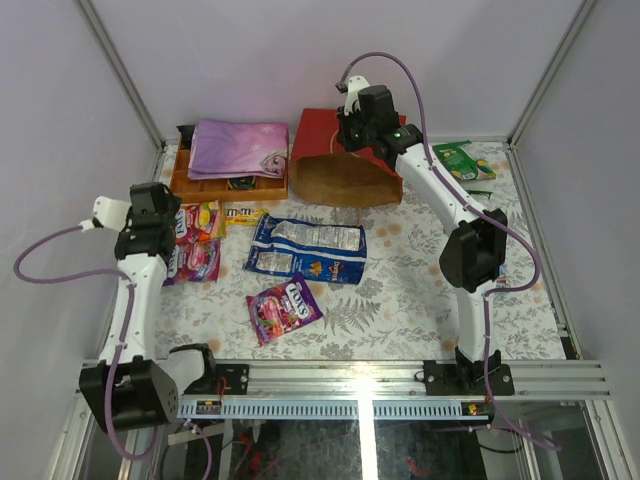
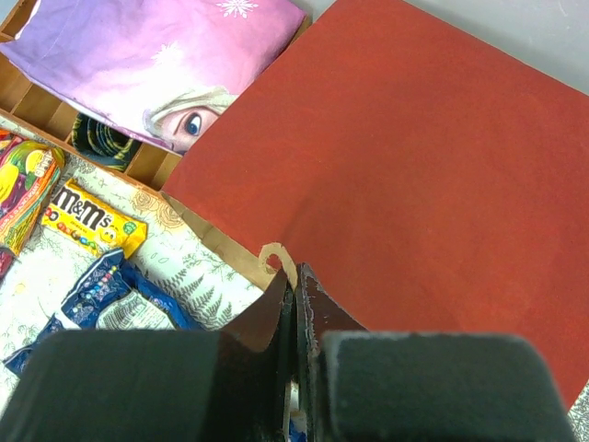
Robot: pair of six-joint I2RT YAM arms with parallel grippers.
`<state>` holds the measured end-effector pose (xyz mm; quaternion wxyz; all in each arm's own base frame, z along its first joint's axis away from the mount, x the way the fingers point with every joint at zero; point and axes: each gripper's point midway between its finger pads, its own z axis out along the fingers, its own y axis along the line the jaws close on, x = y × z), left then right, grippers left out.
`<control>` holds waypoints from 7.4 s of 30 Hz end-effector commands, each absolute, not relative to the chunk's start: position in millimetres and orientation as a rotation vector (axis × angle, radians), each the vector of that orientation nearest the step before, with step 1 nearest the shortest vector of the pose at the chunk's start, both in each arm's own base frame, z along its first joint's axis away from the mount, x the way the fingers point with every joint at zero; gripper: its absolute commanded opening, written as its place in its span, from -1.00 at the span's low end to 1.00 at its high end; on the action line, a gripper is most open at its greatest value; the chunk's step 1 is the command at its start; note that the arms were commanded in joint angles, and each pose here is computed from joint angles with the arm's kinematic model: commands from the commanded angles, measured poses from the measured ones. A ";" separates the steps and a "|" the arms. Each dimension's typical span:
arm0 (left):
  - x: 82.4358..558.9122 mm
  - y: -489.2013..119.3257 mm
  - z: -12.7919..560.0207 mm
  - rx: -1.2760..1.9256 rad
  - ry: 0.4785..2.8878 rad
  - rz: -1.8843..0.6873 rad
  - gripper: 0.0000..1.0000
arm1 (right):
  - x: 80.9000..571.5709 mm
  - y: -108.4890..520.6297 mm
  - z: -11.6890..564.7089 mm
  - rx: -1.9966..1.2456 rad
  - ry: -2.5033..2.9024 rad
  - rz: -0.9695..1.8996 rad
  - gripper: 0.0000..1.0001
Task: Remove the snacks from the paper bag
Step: Place the snack at the center of the board, then take out the snack from the paper bag, then adjust the paper bag at the center of the board.
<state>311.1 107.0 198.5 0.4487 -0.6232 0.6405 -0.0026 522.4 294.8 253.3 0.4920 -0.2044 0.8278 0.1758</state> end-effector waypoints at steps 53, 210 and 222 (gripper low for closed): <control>594.6 -332.0 108.8 -0.447 1.606 -0.475 0.99 | 505.9 294.2 326.9 -0.355 1.952 0.647 -1.00; 338.2 -140.2 430.1 -0.361 1.202 -0.893 -1.00 | 572.2 236.4 420.4 -0.125 1.666 0.694 -1.00; 281.9 -73.9 480.8 -0.379 1.059 -0.689 -1.00 | 635.7 100.4 337.9 0.339 1.763 0.829 -1.00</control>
